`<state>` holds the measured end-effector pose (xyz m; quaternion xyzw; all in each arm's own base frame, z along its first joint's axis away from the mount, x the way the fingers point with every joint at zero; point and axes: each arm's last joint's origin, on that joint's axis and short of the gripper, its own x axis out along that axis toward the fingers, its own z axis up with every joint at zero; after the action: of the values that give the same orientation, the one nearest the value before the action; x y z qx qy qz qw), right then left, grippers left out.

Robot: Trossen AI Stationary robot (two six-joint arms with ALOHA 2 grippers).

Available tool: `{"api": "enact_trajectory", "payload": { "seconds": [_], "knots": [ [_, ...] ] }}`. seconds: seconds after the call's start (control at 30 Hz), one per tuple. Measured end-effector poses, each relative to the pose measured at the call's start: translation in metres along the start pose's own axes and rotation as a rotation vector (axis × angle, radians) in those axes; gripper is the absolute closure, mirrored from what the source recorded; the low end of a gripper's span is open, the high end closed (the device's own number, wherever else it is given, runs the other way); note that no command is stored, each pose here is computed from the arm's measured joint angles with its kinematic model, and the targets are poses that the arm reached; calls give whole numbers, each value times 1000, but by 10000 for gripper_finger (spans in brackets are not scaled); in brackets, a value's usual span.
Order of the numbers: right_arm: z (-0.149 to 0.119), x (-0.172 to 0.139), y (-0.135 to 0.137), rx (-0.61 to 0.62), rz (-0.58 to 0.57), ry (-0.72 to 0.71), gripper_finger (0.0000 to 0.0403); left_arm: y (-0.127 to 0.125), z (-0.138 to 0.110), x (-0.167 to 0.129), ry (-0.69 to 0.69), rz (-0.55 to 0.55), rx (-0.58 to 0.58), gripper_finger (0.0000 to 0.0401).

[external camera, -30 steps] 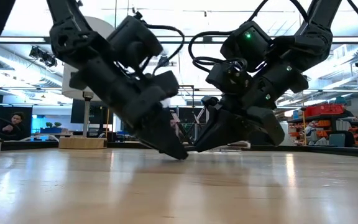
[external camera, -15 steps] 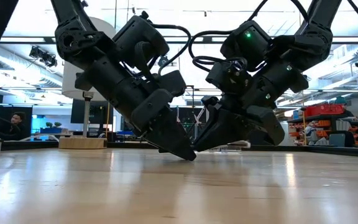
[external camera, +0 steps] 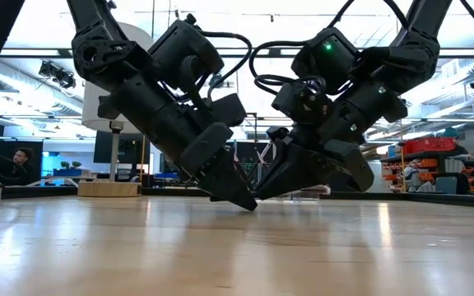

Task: Pick & Place Makeup Supplies
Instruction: Put the makeup brush into the transparent organizer

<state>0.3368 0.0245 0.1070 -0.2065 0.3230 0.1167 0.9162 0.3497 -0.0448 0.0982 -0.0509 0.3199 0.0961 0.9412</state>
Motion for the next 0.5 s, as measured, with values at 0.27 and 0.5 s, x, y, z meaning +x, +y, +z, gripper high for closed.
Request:
{"api": "enact_trajectory", "payload": {
  "seconds": [0.27, 0.5],
  "knots": [
    [1, -1, -1, -13, -69, 22, 324, 1, 0, 0, -4, 18, -34, 378],
    [23, -29, -4, -68, -172, 19, 280, 3, 0, 0, -23, 82, -56, 371]
  ]
}}
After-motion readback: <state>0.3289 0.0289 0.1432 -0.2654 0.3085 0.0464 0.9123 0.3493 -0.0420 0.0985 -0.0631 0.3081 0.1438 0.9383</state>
